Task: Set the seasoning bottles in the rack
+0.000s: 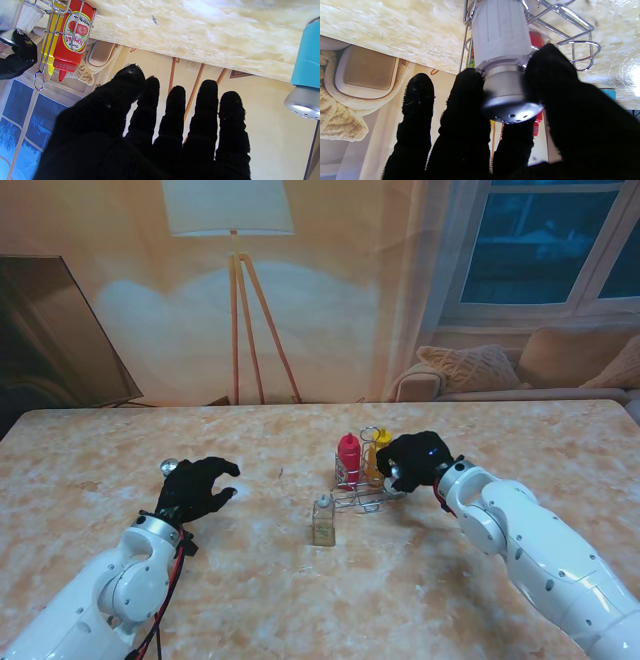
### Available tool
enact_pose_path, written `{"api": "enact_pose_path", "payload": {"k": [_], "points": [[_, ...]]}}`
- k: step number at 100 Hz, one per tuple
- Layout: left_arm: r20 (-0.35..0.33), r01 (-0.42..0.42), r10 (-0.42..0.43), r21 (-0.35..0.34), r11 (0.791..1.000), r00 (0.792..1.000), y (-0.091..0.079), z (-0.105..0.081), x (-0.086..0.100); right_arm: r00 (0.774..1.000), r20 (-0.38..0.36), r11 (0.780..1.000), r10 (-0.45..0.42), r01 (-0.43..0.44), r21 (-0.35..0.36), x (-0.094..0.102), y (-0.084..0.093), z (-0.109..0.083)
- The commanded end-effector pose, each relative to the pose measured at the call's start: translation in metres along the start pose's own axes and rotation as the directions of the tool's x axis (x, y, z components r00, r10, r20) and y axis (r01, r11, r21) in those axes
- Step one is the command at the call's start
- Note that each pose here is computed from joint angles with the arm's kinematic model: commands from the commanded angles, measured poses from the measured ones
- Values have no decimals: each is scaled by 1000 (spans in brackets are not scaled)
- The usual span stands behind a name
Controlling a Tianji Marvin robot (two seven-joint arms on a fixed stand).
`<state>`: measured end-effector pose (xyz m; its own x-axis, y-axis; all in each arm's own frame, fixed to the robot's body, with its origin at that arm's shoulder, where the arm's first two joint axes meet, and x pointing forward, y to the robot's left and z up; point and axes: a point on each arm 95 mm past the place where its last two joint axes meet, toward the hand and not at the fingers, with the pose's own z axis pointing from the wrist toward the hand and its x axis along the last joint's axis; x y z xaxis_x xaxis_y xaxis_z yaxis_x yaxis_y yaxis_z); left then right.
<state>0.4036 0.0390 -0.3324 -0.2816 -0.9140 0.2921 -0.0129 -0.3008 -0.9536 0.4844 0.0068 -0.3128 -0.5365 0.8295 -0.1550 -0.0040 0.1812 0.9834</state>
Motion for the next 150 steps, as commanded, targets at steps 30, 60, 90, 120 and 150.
{"api": "enact_pose_path", "payload": {"k": [30, 60, 90, 120, 150], "points": [[-1, 2, -2, -13, 1000, 1000, 1, -1, 1, 999, 17, 996, 37, -39, 75, 5, -10, 3], [-1, 1, -1, -12, 1000, 1000, 1, -1, 1, 998, 24, 992, 55, -57, 115, 3, -11, 6], [-1, 2, -2, -11, 1000, 1000, 1, -1, 1, 998, 18, 990, 56, -58, 126, -2, -5, 2], [-1, 2, -2, -12, 1000, 1000, 1, 0, 1, 999, 4, 995, 44, -44, 87, -7, 8, -6], [0, 2, -2, -10, 1000, 1000, 1, 0, 1, 998, -9, 996, 65, -65, -54, -5, 49, -26]]}}
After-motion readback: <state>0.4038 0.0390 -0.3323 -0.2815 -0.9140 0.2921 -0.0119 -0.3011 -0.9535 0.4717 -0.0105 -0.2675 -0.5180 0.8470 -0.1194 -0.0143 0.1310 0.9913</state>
